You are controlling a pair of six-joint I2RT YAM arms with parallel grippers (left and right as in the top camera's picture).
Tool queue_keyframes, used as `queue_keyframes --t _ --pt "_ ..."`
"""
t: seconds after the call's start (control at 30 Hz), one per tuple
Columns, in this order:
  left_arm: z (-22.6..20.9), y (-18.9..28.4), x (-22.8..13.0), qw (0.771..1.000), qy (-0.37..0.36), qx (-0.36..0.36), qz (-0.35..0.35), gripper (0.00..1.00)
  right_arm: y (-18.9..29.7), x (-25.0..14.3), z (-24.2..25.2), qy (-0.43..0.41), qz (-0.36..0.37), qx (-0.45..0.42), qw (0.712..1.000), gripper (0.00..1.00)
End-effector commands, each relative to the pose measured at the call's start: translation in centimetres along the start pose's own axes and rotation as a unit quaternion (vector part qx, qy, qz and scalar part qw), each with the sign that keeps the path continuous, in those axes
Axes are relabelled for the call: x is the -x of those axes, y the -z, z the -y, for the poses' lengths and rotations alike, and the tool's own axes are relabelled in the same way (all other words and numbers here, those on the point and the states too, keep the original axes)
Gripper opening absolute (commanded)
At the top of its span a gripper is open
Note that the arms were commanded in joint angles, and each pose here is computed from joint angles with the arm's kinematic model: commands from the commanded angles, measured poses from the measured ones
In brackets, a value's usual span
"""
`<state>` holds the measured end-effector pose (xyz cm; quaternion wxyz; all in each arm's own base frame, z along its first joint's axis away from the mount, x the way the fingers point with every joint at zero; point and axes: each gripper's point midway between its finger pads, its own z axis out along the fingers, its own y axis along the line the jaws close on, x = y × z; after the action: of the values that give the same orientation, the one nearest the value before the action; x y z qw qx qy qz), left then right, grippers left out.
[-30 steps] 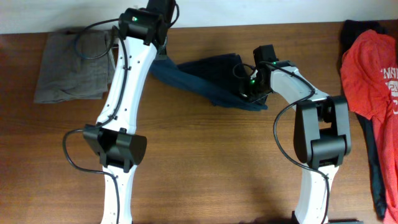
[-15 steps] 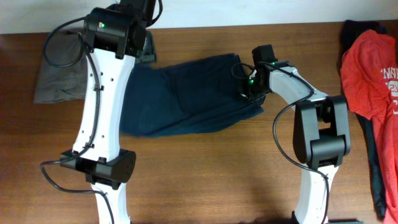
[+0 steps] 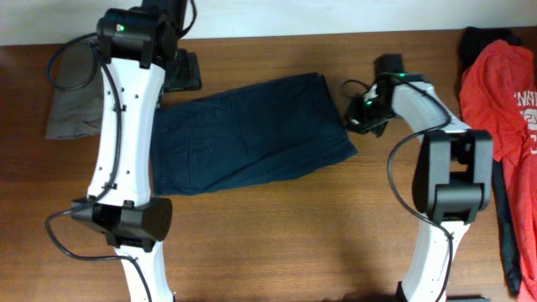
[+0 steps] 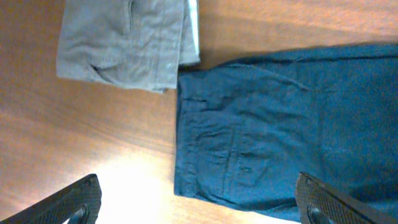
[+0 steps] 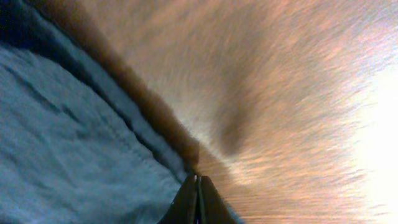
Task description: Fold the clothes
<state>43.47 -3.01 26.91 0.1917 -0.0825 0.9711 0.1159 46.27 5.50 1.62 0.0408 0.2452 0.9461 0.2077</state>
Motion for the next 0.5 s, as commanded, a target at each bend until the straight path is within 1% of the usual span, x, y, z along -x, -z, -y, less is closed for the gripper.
queue_keyframes --t 0.0,0.07,0.13,0.3,0.37,0.47 --pt "0.1 -1.4 -0.9 1.0 -0.009 -0.002 -0.028 0.99 0.0 -0.5 -2.4 0.054 -0.02 0.051 0.997 0.04" --pt "0.3 -2.0 -0.8 1.0 -0.009 -0.002 -0.028 0.99 0.0 -0.8 -3.3 0.081 -0.016 0.055 0.995 0.04" --pt "0.5 -2.4 -0.5 1.0 -0.007 -0.003 -0.024 0.99 -0.1 -1.0 -4.8 0.138 -0.003 0.062 0.989 0.04" --pt "0.8 -3.1 -0.1 1.0 -0.004 -0.005 -0.019 0.99 0.6 -2.2 -9.4 0.256 0.037 0.069 0.964 0.04" --pt "0.9 -3.2 0.1 1.0 -0.002 -0.006 -0.014 0.99 -0.1 -3.2 -10.4 0.287 0.04 0.056 0.956 0.04" --pt "0.9 -3.2 0.8 1.0 0.003 -0.009 -0.002 0.99 -2.2 -4.1 -10.5 0.315 0.054 -0.012 0.948 0.04"
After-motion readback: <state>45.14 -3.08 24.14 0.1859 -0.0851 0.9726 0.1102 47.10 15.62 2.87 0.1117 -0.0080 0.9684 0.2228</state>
